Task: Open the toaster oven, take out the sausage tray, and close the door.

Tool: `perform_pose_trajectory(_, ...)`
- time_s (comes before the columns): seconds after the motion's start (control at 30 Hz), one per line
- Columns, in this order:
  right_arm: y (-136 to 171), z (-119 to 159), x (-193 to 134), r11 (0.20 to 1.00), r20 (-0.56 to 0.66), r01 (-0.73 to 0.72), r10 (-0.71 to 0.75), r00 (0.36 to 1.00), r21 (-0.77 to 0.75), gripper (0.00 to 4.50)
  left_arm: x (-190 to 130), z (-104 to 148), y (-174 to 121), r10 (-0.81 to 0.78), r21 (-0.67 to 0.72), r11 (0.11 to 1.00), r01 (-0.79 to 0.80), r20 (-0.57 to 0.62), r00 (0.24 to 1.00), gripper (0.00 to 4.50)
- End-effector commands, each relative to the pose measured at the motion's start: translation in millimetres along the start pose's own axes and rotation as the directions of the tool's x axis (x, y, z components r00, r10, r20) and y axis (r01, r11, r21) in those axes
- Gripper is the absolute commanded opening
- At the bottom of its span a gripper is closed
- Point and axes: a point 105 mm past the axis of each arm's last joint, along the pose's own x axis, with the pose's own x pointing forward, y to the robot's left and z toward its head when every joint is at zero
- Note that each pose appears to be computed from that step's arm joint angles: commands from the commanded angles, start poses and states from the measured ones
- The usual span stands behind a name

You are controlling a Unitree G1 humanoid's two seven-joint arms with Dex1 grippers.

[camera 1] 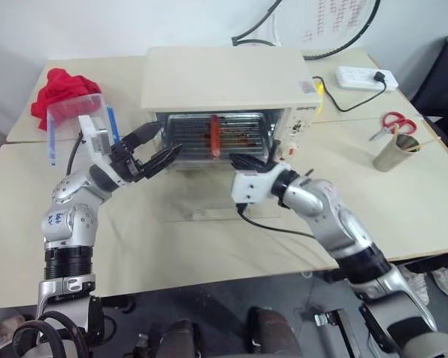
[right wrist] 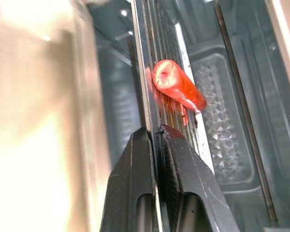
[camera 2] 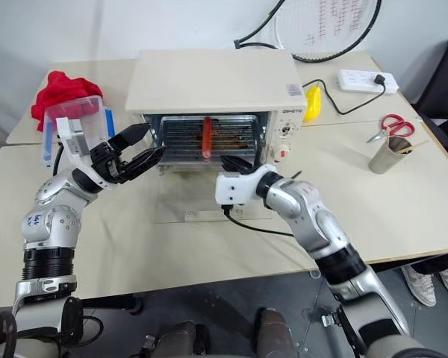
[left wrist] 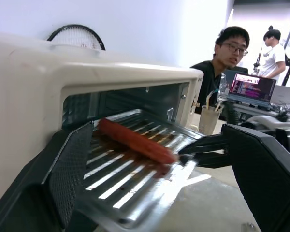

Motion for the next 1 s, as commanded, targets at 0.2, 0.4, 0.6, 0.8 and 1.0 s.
perform_pose_trajectory(0.2, -4.5, 18.1, -37.5, 0.999, 0.031, 0.036, -0.035, 0.999, -0.03, 0.18, -1.5, 3.6, 7.0, -0.014, 0.012, 1.0, 0.015, -0.016, 1.0, 4.5)
perform_pose_trajectory(0.4, 2.6, 17.7, -51.4, 0.999, 0.016, 0.013, -0.013, 1.0, -0.039, 0.18, -4.5, 1.1, 5.6, -0.019, -0.011, 1.0, 0.019, -0.033, 0.999, 4.5)
perform_pose_trajectory(0.6, 8.5, 22.0, -63.4, 0.997, 0.029, 0.006, -0.004, 1.0, -0.077, 0.18, -24.2, 6.0, 4.0, 0.041, -0.215, 0.975, -0.05, -0.044, 0.998, 4.5)
perform_pose_trajectory(0.8, 10.2, 22.6, -68.8, 0.995, 0.048, -0.009, 0.014, 0.999, -0.097, 0.18, -38.4, -15.2, -24.7, 0.0, -0.556, 0.816, -0.155, -0.268, 0.963, 4.5)
perform_pose_trajectory(1.0, 8.8, 29.8, -67.1, 0.991, 0.103, -0.016, 0.03, 0.994, -0.136, 0.18, -26.2, -18.0, -37.0, -0.035, -0.704, 0.687, -0.182, -0.283, 0.959, 4.5)
